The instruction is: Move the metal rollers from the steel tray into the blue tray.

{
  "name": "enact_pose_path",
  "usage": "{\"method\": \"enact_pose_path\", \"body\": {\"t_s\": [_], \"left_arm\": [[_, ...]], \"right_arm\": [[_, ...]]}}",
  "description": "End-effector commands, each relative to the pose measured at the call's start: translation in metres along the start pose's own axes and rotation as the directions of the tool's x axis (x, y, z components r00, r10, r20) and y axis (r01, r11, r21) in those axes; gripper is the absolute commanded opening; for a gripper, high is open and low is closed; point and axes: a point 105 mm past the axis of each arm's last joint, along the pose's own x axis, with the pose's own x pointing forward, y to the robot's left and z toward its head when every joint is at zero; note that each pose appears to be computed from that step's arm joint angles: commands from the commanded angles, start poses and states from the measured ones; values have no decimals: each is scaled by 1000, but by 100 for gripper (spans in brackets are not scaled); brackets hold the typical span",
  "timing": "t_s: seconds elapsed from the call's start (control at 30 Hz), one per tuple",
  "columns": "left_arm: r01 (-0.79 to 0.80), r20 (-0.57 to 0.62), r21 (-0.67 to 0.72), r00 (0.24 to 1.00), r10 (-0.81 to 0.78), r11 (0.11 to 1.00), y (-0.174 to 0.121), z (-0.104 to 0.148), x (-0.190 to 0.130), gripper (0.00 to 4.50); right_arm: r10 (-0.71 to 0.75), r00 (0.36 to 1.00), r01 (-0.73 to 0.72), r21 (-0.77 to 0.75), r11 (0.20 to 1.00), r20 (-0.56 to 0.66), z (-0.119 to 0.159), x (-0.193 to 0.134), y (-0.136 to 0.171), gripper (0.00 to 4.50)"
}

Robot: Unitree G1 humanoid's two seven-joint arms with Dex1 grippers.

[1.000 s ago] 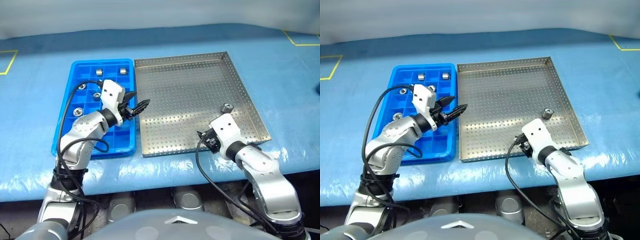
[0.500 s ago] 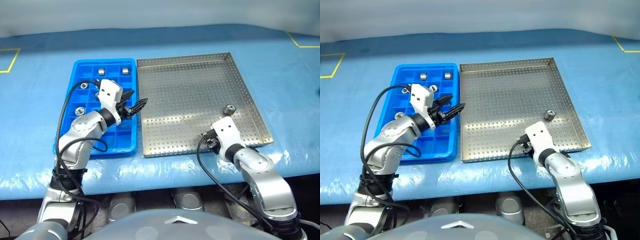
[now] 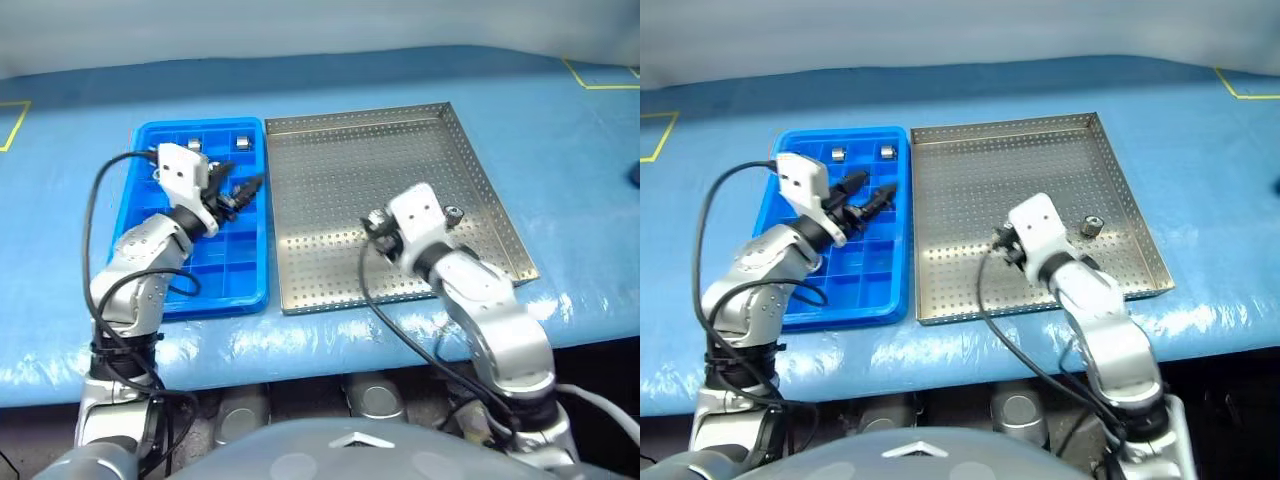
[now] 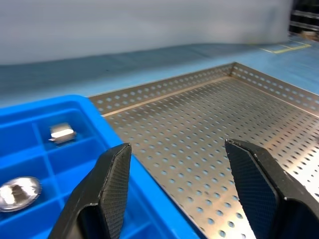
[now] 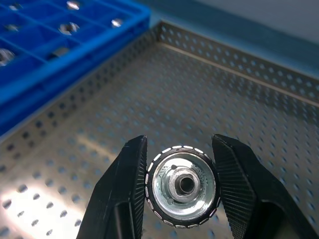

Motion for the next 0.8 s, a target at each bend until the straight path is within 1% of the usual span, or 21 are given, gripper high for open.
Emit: {"method": "enact_pose_path", "body": {"t_s": [0.03, 0.1, 0.2, 0.27, 0.37, 0.47, 0.57, 0.67, 0.7, 0.77, 0.8], "left_arm": [[-166, 118, 60, 980, 158, 984, 43, 39, -21, 329], [-218, 135, 71, 969, 207, 973, 55, 46, -28, 329], [-309, 151, 132, 945, 289, 942, 75, 60, -48, 329], [-337, 159, 137, 936, 315, 932, 79, 64, -57, 329], [-345, 150, 135, 934, 325, 929, 77, 60, -63, 329], [-333, 126, 126, 940, 318, 934, 70, 51, -62, 329], [-302, 90, 131, 952, 292, 944, 61, 43, -59, 329], [-295, 79, 134, 955, 287, 946, 59, 41, -58, 329], [-297, 79, 133, 954, 289, 946, 59, 41, -58, 329], [-298, 79, 131, 954, 289, 946, 60, 41, -57, 329], [-295, 77, 129, 955, 287, 947, 60, 41, -56, 329]], "right_arm": [[226, 964, -226, -14, 974, 138, 34, 32, 54, 167], [287, 946, -288, -16, 958, 151, 38, 41, 68, 167], [391, 908, -396, 3, 918, 147, 41, 55, 101, 167], [462, 878, -469, 30, 883, 126, 37, 57, 123, 167], [542, 834, -550, 74, 832, 103, 30, 55, 148, 167], [568, 820, -572, 102, 814, 67, 19, 57, 158, 167], [579, 815, -577, 146, 804, 34, 8, 61, 163, 167], [583, 813, -572, 191, 798, -1, -4, 64, 164, 167], [591, 806, -579, 183, 794, -14, -7, 63, 165, 167], [580, 814, -569, 162, 807, -30, -11, 64, 163, 243], [569, 822, -562, 144, 814, -9, -8, 64, 160, 272]]}}
